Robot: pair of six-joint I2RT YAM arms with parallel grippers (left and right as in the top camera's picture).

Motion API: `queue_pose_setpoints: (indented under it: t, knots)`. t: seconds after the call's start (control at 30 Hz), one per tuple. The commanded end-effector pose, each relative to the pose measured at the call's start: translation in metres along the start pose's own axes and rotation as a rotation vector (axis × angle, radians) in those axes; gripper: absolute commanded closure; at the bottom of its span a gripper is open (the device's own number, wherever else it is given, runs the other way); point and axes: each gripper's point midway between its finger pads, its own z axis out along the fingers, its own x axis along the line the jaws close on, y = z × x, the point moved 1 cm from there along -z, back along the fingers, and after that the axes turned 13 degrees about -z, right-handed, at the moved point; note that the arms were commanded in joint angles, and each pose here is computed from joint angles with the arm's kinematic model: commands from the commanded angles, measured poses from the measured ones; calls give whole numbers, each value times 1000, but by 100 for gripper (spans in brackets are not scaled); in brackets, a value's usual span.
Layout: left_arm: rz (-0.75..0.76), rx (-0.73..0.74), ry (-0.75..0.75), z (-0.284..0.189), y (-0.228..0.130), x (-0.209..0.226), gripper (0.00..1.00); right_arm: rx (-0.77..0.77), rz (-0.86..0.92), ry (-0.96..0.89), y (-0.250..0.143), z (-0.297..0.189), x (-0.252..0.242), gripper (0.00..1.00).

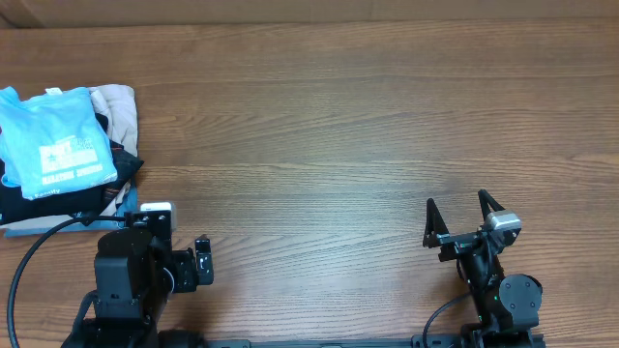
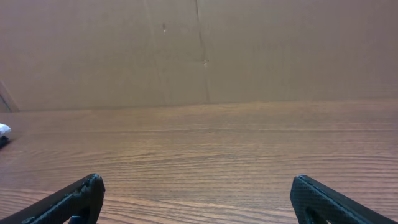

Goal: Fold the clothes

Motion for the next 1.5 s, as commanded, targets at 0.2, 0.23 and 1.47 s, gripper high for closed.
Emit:
queue_pose_setpoints:
  t: [0.2, 0.23, 1.47]
  knots:
    - [-16, -13, 5, -2, 0, 1, 0, -6, -4, -1, -1, 0, 0, 0]
    - [-17, -20, 3, -3, 0, 1, 0, -6, -4, -1, -1, 0, 0, 0]
    - [16, -732, -238, 75, 12, -10, 0, -6, -4, -1, -1, 0, 0, 0]
